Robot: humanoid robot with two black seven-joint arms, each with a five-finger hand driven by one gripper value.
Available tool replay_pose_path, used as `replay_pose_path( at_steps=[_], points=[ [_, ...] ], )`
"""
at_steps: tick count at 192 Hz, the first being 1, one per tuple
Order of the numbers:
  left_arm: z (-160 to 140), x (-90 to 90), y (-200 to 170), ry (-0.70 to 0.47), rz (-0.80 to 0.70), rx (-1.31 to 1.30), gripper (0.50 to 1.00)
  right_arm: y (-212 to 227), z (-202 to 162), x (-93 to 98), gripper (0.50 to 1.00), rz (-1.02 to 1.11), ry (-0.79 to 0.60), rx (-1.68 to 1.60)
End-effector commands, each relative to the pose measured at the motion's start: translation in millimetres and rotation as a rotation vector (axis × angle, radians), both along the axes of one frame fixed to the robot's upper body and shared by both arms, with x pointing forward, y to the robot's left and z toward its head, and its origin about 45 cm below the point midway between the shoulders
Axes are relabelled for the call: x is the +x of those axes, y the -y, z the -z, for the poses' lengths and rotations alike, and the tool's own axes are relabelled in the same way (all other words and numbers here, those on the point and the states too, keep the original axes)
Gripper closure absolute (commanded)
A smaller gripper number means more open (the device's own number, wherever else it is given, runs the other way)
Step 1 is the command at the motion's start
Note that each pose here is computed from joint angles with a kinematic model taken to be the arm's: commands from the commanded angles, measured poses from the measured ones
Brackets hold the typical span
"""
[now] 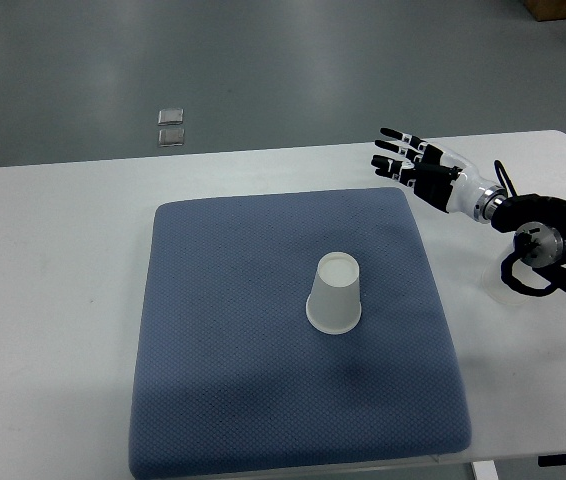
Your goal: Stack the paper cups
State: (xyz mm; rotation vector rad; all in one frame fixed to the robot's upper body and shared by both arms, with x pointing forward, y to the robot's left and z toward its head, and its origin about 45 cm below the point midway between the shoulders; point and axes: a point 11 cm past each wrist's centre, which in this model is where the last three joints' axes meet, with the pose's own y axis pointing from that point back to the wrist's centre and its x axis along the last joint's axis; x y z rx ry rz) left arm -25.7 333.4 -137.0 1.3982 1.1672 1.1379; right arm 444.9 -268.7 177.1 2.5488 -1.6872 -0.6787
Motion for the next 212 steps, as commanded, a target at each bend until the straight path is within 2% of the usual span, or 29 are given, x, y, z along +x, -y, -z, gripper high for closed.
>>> replay_pose_path(
  at_steps=[1,42,124,150,180,212],
  points=[
    [0,0.5,1,0.001,-0.002,-0.001,0.5,2,-2,1.0,0.576,0.002,0.006,0.0],
    [0,0.5,1,0.001,-0.002,-0.001,0.5,17,-9,1.9,0.576,0.008,0.03,-0.03],
    [0,0.5,1,0.001,-0.002,-0.001,0.5,43,-13,-3.4,0.576,-0.108,0.097,-0.319],
    [0,0.5,1,0.001,-0.002,-0.001,0.5,53,-36,4.8,0.576,-0.161,0.162,-0.452],
    [0,0.5,1,0.001,-0.002,-0.001,0.5,54,-58,4.2,0.576,-0.279,0.244,-0.639],
    [0,0.5,1,0.001,-0.002,-0.001,0.5,76,-74,1.0,0.576,-0.343,0.3,-0.802]
  ],
)
